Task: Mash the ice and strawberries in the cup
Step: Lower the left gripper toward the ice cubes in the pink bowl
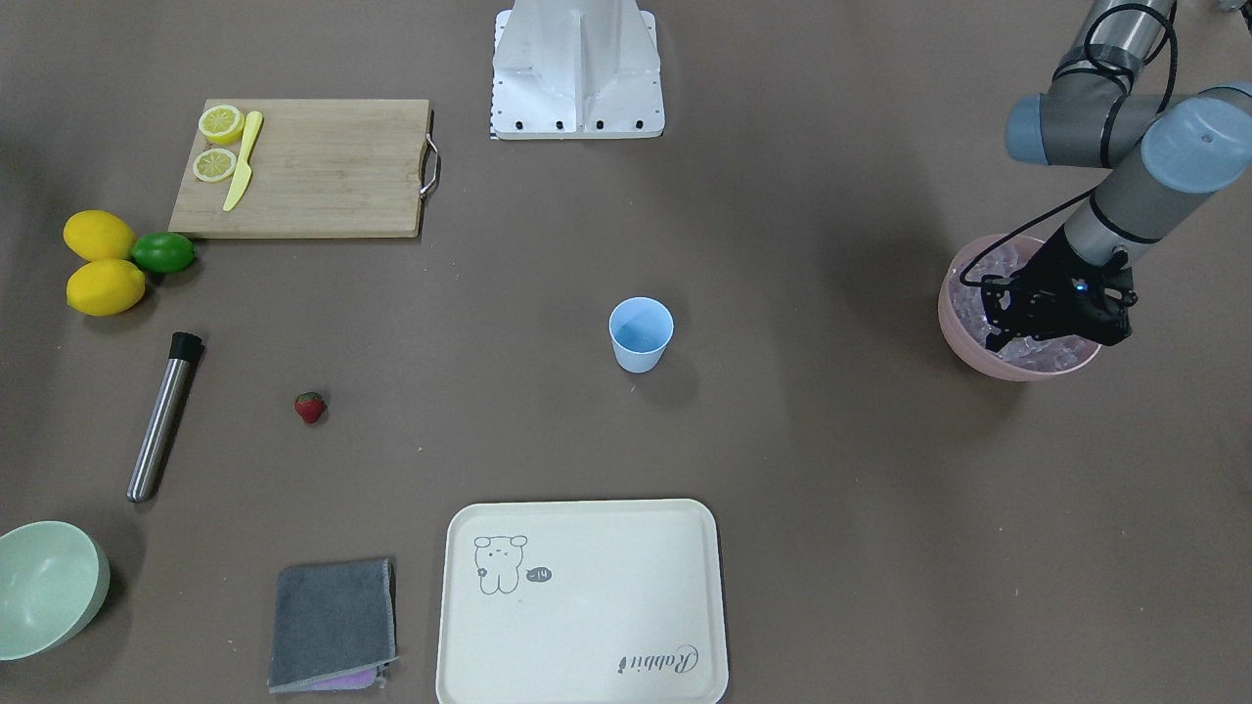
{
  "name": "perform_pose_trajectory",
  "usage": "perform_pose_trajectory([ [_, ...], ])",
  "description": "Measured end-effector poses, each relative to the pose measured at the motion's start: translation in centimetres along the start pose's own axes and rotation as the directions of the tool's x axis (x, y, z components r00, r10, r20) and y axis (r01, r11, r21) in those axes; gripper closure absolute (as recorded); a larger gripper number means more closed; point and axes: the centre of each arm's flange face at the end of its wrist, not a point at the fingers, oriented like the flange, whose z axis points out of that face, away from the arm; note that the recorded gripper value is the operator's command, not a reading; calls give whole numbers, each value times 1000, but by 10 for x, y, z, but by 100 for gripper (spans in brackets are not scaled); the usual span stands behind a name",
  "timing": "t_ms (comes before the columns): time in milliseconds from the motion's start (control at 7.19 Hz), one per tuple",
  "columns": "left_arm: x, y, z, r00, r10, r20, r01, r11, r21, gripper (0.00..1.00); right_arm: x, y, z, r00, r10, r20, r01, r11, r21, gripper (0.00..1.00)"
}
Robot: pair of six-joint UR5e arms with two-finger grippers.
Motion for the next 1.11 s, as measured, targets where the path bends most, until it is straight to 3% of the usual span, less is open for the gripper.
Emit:
perform_pose_trajectory([
  [139,1,0,0,1000,1,-2,-1,1000,0,88,0,0,0,1000,0,0,0,1000,0,0],
  [278,1,0,-1,1000,2,-3,-2,1000,1,12,0,0,0,1000,0,0,0,1000,0,0],
  [417,2,0,-2,1000,3,-4,-3,1000,2,4,0,0,0,1000,0,0,0,1000,0,0],
  [1113,6,-10,-2,1000,10,-4,-10,1000,15,3,1,1,1,1000,3,0,-3,1000,-2,0],
])
